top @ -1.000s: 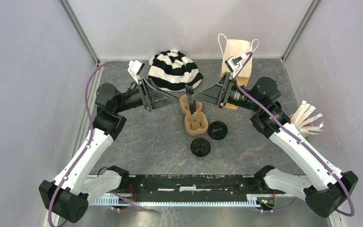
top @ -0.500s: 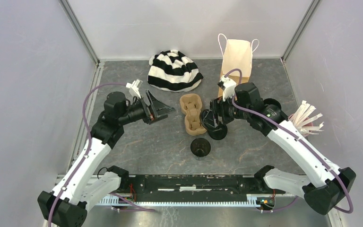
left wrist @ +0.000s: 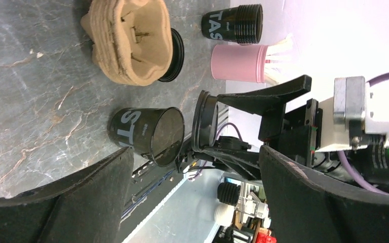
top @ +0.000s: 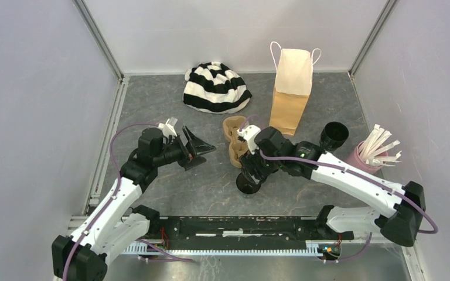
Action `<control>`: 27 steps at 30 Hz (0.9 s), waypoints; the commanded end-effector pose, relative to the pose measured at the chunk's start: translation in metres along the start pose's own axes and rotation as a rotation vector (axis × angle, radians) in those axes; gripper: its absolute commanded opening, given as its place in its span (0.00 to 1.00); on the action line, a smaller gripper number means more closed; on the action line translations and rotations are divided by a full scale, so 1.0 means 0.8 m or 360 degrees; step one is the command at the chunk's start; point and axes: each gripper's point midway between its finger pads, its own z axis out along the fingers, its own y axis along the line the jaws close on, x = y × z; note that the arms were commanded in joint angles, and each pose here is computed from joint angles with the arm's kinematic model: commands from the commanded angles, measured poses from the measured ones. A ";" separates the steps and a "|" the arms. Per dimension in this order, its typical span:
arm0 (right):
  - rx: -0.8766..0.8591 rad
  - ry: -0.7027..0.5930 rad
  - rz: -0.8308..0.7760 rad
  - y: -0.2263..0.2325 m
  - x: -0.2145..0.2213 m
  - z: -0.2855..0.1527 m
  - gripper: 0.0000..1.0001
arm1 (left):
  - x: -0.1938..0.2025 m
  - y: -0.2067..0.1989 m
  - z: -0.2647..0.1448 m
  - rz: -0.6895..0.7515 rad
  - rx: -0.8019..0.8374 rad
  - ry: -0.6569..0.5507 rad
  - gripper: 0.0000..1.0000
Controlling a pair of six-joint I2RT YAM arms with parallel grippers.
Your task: Pack the takeout coffee
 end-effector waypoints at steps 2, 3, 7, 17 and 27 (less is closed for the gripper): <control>0.0112 0.0043 -0.0169 0.007 0.003 0.013 0.78 | 0.001 0.007 -0.005 -0.0091 -0.0011 -0.0061 0.98; 0.0106 0.0052 -0.0186 0.012 0.004 0.014 0.77 | 0.002 0.009 -0.006 -0.0098 -0.0019 -0.0059 0.98; 0.0098 0.0088 -0.0238 0.027 0.010 0.024 0.78 | 0.006 0.015 -0.007 -0.0108 -0.0036 -0.0049 0.98; 0.0096 0.0136 -0.0314 0.046 0.015 0.032 0.78 | 0.005 0.014 -0.006 -0.0094 -0.0040 -0.0044 0.98; 0.0114 0.0148 -0.0329 0.048 0.015 0.038 0.79 | 0.006 0.014 -0.005 -0.0089 -0.0043 -0.0024 0.99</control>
